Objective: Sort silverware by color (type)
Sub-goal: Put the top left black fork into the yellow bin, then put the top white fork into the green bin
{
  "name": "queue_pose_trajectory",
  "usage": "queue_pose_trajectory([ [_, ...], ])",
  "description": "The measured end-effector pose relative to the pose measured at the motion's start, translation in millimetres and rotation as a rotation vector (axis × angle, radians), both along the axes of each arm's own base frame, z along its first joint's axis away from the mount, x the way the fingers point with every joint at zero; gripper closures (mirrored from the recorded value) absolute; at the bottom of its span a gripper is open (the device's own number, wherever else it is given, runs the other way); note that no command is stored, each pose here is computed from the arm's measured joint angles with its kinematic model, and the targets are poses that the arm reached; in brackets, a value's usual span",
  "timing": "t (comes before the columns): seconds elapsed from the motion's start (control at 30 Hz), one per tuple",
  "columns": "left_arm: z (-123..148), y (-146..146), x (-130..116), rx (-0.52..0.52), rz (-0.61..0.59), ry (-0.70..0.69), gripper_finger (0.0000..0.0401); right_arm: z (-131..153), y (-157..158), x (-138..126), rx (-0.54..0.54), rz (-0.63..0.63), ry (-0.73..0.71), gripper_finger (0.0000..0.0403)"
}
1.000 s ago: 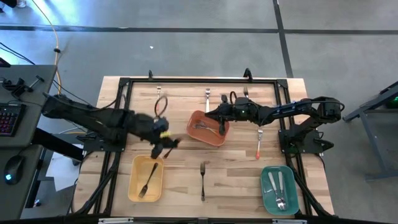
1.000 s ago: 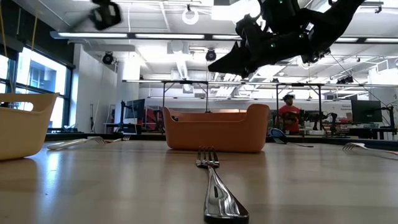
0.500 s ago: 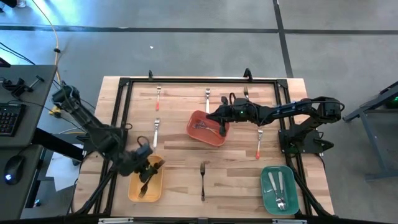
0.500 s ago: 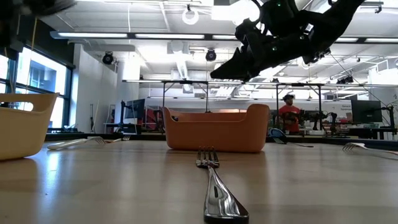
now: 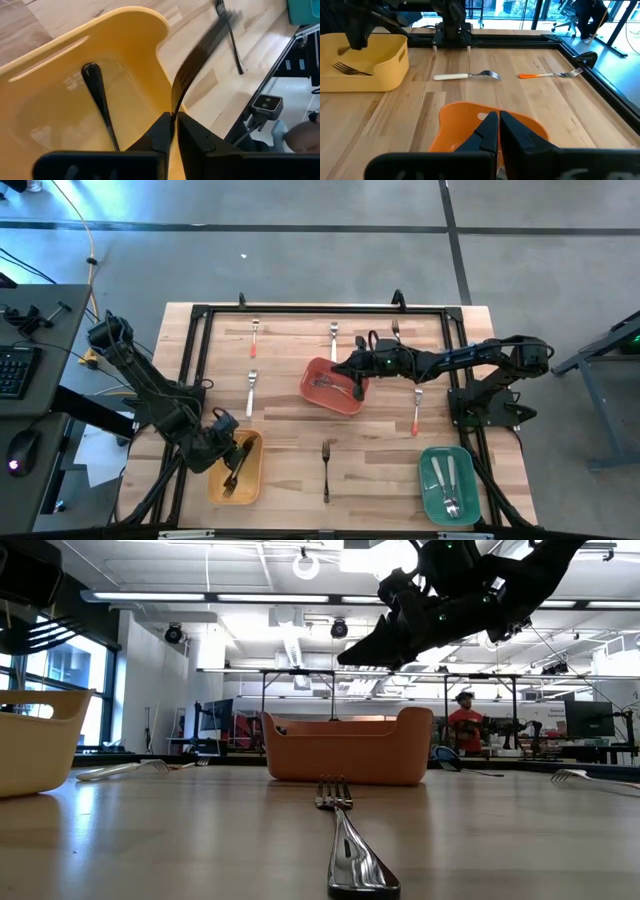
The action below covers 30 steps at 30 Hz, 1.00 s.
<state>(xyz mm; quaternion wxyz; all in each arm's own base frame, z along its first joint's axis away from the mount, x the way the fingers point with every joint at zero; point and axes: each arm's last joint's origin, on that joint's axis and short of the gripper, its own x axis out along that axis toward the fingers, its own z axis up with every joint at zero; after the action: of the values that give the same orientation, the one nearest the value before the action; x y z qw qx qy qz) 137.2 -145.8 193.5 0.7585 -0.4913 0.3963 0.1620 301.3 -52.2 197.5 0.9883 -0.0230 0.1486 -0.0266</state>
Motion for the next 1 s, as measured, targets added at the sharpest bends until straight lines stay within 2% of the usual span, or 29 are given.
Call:
queue_pose_trajectory([
  [0.2,4.2,-0.1,-1.0,0.021,-0.084,-0.011,0.0334,0.0,0.1,0.0,0.005,-0.001,-0.001,0.0403],
  [0.4,27.1,8.0,3.7,0.119,-0.229,-0.127,0.0311,0.1,0.0,0.0,0.035,-0.011,-0.004,0.0403],
  [0.53,38.9,22.3,9.6,0.250,-0.280,-0.213,0.0325,2.0,-0.1,0.5,0.031,-0.011,-0.024,0.0403],
  [0.67,46.9,42.8,24.2,0.405,-0.348,-0.288,0.0367,3.7,-1.2,0.8,0.022,-0.019,-0.042,0.0403],
  [0.77,51.8,58.7,42.0,0.456,-0.412,-0.419,0.0395,3.3,-4.6,0.1,0.017,-0.035,-0.037,0.0403],
  [0.9,45.4,85.3,63.2,0.518,-0.449,-0.565,0.0397,3.6,-15.7,-2.2,0.000,-0.062,-0.039,0.0403],
  [1.0,32.6,109.2,76.5,0.565,-0.426,-0.675,0.0400,6.7,-28.1,-4.7,0.012,-0.077,-0.073,0.0403],
])
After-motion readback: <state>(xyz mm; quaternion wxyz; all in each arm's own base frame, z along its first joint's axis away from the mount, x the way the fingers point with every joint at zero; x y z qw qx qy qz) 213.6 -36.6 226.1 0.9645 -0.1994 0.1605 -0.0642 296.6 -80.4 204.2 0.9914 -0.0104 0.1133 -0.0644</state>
